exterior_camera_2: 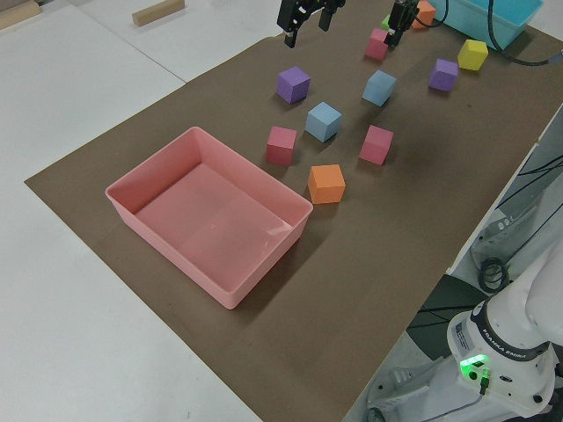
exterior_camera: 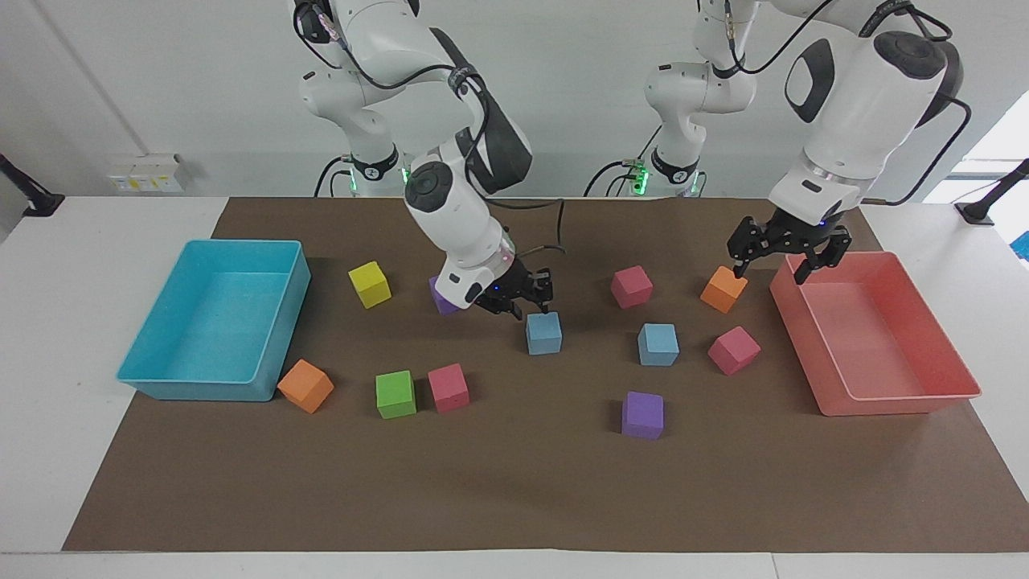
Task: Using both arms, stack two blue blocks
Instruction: 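Open the right gripper while the left gripper reaches the other blue cube, then grasp the second light blue cube with the left gripper and lift it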
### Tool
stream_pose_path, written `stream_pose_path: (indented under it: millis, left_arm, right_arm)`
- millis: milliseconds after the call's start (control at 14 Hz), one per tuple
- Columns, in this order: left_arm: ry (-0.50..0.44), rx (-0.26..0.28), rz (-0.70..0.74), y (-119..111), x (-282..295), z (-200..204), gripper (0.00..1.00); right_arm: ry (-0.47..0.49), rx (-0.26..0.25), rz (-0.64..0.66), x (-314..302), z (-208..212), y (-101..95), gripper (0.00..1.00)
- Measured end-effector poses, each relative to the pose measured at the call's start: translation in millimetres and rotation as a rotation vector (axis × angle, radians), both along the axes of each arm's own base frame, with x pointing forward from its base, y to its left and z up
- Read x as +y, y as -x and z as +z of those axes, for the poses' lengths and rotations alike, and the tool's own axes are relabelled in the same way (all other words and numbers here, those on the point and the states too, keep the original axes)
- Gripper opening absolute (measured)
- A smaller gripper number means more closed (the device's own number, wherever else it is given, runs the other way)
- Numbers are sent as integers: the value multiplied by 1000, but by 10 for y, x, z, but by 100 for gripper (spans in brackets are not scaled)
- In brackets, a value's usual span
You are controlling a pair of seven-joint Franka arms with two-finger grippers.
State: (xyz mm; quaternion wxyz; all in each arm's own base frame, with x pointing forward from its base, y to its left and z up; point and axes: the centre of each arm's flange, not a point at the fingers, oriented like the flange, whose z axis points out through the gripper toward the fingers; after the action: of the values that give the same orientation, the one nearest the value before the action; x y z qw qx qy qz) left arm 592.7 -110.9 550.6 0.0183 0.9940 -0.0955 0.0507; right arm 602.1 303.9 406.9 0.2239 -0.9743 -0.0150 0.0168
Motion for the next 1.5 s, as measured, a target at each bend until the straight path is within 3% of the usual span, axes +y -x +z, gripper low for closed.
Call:
stream_pose_path:
  millis: [72,215,430,644,931,1503]
  left_arm:
    - [2,1,0,-38,-92,-163,100]
    - [3,15,5,-110,-269,-520,100]
    - [6,22,9,-169,-531,-1083,100]
    - [4,36,13,-86,-605,-1578,100]
    - [-1,55,22,59,-637,-1900,100]
    - [7,38,32,141,-807,-2022,100]
  right_arm:
    - [-5,0,2,-44,-17,-15,19]
    - [-30,13,-4,-59,-47,-10,1]
    - [-136,15,41,-256,-223,-29,1]
    - [-224,20,83,-557,-508,-15,1]
    - [-333,8,111,-610,-805,110,1]
    - [-310,-29,138,-727,-1186,192,1]
